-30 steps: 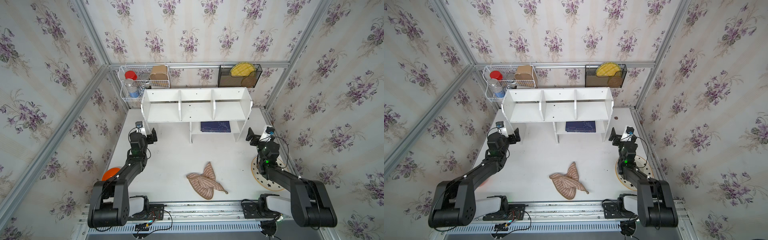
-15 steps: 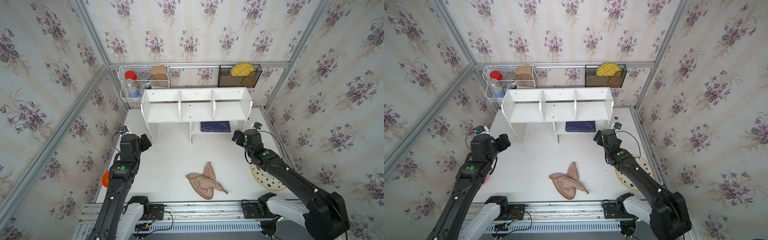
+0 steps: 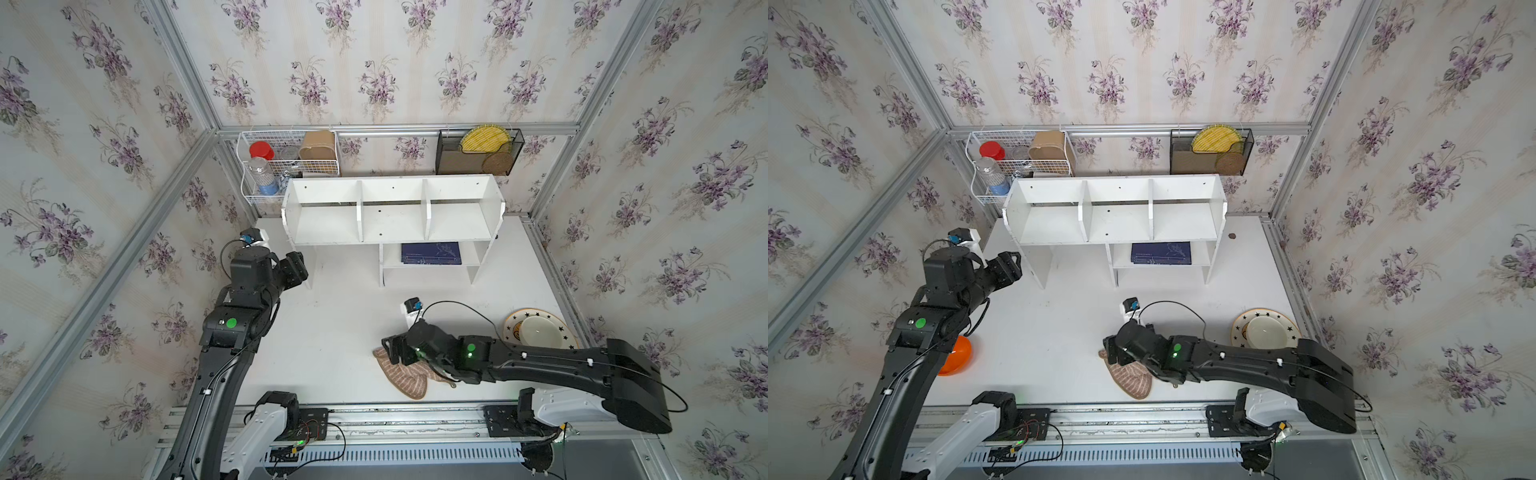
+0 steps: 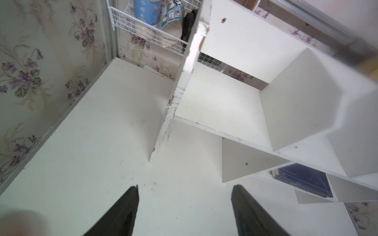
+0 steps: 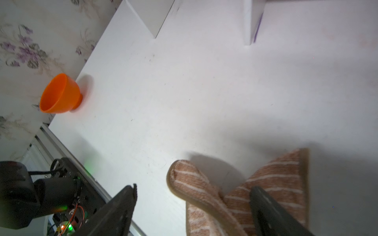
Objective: Wipe the bookshelf clean with a cloth
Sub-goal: Pick up the cleaning item at the center of the board.
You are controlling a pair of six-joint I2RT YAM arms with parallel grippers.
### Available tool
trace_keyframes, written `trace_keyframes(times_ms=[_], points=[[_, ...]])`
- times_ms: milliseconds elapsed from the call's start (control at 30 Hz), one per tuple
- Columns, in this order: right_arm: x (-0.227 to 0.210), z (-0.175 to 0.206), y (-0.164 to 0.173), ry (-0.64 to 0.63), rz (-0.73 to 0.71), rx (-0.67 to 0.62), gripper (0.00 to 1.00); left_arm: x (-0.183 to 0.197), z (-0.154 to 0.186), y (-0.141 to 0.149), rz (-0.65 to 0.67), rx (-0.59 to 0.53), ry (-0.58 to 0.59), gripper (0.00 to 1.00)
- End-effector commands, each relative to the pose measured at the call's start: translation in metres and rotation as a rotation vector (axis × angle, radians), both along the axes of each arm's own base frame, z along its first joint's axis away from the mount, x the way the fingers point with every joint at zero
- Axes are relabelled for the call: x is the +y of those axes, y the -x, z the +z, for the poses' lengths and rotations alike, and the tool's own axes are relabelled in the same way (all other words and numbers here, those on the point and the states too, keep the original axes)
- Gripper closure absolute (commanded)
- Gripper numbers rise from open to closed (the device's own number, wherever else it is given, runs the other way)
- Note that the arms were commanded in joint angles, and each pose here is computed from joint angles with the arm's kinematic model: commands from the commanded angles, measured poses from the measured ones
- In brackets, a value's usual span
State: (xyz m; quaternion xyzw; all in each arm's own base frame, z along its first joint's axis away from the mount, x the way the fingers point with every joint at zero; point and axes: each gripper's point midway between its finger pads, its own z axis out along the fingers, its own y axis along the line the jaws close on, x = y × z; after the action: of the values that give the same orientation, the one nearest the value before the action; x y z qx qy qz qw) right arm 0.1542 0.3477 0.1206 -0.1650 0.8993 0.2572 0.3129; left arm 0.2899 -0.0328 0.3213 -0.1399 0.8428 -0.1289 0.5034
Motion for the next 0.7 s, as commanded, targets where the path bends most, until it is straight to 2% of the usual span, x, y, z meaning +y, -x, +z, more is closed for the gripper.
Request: trace_keyframes(times_ms=[0, 133, 300, 433, 533, 600, 667], points=[[0.013, -0.019, 0.013, 0.023, -0.028, 0.04, 0.12, -0.006, -0.006, 0.008, -0.05, 0.018, -0.021, 0.23], [0.021, -0.048, 0.037, 0.07, -0.008, 0.108, 0.15, -0.002, -0.016, 0.013, -0.03, 0.048, -0.032, 0.22], [-0.008, -0.079, 0.039, 0.166, -0.1, 0.151, 0.16, 0.007, -0.017, 0.015, 0.013, 0.052, -0.055, 0.21], [-0.025, -0.094, 0.034, 0.199, -0.139, 0.186, 0.27, 0.008, -0.015, 0.013, 0.019, 0.078, -0.058, 0.21], [-0.035, -0.109, 0.03, 0.216, -0.158, 0.216, 0.44, 0.005, -0.011, 0.007, 0.011, 0.098, -0.052, 0.2], [-0.038, -0.115, 0.029, 0.228, -0.159, 0.225, 0.67, 0.004, -0.003, 0.001, 0.012, 0.107, -0.058, 0.21], [-0.033, -0.108, 0.026, 0.224, -0.143, 0.203, 0.97, 0.005, 0.011, -0.007, 0.017, 0.091, -0.067, 0.2]])
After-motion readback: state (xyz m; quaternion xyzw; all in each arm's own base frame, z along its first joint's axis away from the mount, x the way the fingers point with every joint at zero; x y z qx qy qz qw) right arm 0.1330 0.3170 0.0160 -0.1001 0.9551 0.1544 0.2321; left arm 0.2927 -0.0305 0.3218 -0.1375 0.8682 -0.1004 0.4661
